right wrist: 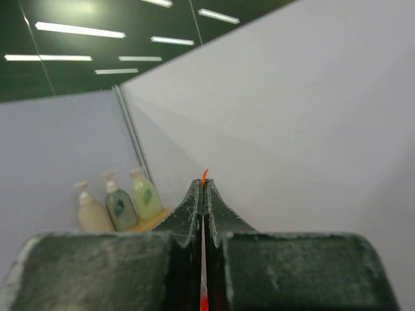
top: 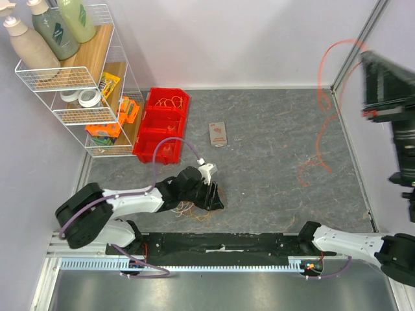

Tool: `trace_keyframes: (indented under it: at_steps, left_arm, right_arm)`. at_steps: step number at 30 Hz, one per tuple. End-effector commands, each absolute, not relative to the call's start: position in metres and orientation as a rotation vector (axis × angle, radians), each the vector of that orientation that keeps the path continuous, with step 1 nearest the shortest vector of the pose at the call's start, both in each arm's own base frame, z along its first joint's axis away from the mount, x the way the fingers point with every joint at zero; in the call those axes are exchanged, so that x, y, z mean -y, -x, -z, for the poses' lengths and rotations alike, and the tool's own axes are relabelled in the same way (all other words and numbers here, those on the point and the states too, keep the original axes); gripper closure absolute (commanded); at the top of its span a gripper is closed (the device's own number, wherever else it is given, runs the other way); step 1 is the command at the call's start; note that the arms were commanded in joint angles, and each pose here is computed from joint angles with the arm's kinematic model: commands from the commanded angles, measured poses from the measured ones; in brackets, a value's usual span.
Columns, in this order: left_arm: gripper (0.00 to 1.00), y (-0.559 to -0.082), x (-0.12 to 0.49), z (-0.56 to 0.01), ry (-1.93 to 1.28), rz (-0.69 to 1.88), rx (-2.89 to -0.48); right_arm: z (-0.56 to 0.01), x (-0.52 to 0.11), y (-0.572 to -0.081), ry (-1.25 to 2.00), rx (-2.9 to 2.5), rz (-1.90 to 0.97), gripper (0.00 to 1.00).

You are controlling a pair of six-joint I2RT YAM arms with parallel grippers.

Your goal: Untangle the cables

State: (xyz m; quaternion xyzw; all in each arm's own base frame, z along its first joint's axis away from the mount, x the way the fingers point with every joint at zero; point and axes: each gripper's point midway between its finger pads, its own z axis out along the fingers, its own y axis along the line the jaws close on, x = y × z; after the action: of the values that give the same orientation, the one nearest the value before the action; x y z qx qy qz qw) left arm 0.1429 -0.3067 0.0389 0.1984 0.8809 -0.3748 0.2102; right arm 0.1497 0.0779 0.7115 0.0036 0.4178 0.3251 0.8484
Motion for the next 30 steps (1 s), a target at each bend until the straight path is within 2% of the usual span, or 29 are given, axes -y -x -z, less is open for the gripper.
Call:
trace_keyframes:
  at_steps: [1, 4, 7, 12, 17, 21, 24, 30]
  left_arm:
    - [0.36, -0.154, 0.323, -0.116, -0.625, 1.141, -2.213]
    - [0.27, -0.161, 0.315, -0.159, -0.643, 1.09, -2.098]
    - [0.27, -0.166, 0.3, -0.185, -0.638, 1.012, -2.04]
    - [0.34, -0.17, 0.298, -0.215, -0.617, 1.014, -1.971]
    - [0.3, -0.164, 0.323, -0.21, -0.668, 1.136, -1.983]
    - [0.33, -0.167, 0.343, -0.201, -0.706, 1.173, -2.03]
    - [0.38, -0.171, 0.354, -0.196, -0.726, 1.189, -2.046]
    - [0.4, -0.172, 0.373, -0.2, -0.717, 1.287, -2.013]
  right_arm:
    - [-0.626, -0.12, -0.2, 0.029, -1.109, -0.569, 1.0]
    - [-0.559, -0.135, -0.219, 0.048, -1.255, -0.511, 1.0]
    - [-0.496, -0.135, -0.229, 0.042, -1.38, -0.44, 1.0]
    - [-0.382, -0.135, -0.236, 0.021, -1.588, -0.351, 1.0]
    - [-0.305, -0.138, -0.232, 0.014, -1.746, -0.336, 1.0]
    - [-0.316, -0.11, -0.224, -0.039, -1.733, -0.269, 1.0]
    - [-0.36, -0.085, -0.214, -0.104, -1.657, -0.27, 1.0]
    - [-0.461, -0.063, -0.189, -0.142, -1.472, -0.427, 1.0]
